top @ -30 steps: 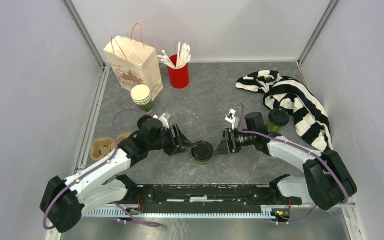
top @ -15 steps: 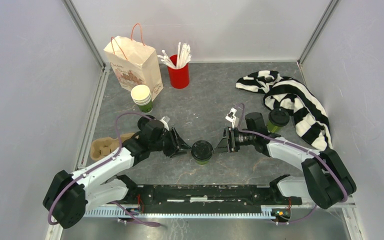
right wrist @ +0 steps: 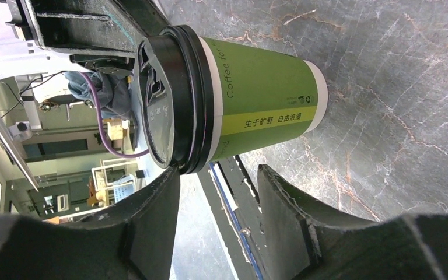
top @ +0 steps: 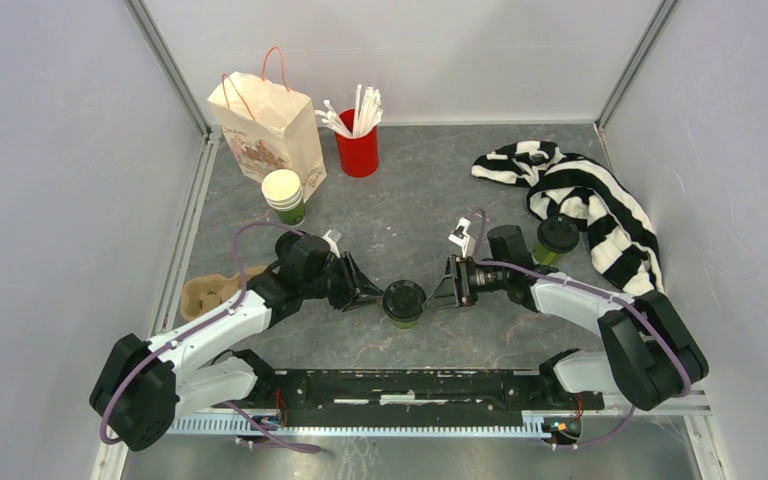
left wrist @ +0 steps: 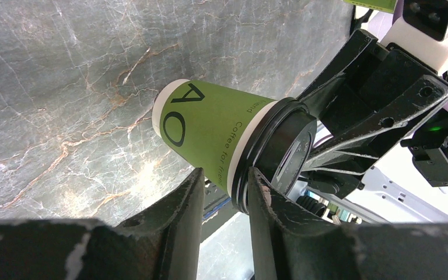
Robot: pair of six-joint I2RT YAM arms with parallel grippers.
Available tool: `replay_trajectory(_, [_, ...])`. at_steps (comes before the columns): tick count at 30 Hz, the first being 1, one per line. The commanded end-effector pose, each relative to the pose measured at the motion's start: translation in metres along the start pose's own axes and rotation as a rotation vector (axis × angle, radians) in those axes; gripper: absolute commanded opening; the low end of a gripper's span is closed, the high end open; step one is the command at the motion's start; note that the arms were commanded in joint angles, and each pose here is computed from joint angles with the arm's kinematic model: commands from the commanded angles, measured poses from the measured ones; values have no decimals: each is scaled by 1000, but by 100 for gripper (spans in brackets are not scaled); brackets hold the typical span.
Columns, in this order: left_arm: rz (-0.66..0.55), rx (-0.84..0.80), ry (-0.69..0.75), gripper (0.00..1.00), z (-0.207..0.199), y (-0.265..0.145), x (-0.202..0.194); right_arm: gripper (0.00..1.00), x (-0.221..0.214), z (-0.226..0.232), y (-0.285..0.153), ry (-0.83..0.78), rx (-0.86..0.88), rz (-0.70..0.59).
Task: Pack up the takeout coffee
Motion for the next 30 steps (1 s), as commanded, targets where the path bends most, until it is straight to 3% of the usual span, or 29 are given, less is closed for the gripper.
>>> replay_trajectory(1, [76,186,-8,39,47,2,-22,53,-8,-51,3,58,-262,-14])
replay_trajectory(6, [95,265,-27,37,72,1,-34,53,-32,-101,-10,91,-534,20])
replay_trajectory(11, [121,299,-25,36,88,3,-42,50,-46,-130,-21,81,-673,45])
replay_trajectory(14, [99,240,11,37,69,1,-33,52,-32,-103,-15,28,-572,31])
replay_trajectory(20, [23,115,119,44,15,-9,-3,68,17,-7,-10,-122,-274,-24])
replay_trajectory(26, [13,107,175,49,-5,-14,10,76,34,27,-20,-193,-248,-26])
replay_trajectory(30, [-24,109,202,58,-18,-28,19,90,41,40,-23,-293,-312,-12])
Point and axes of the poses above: each gripper's point midway between its finger pads, its own y axis out along the fingers, its own z axis along the line the jaws close on, x = y × z, the point moved 2 cm from there along -y, back along the fingers, and after that the axes turned 5 degrees about y, right-handed, at the moved point
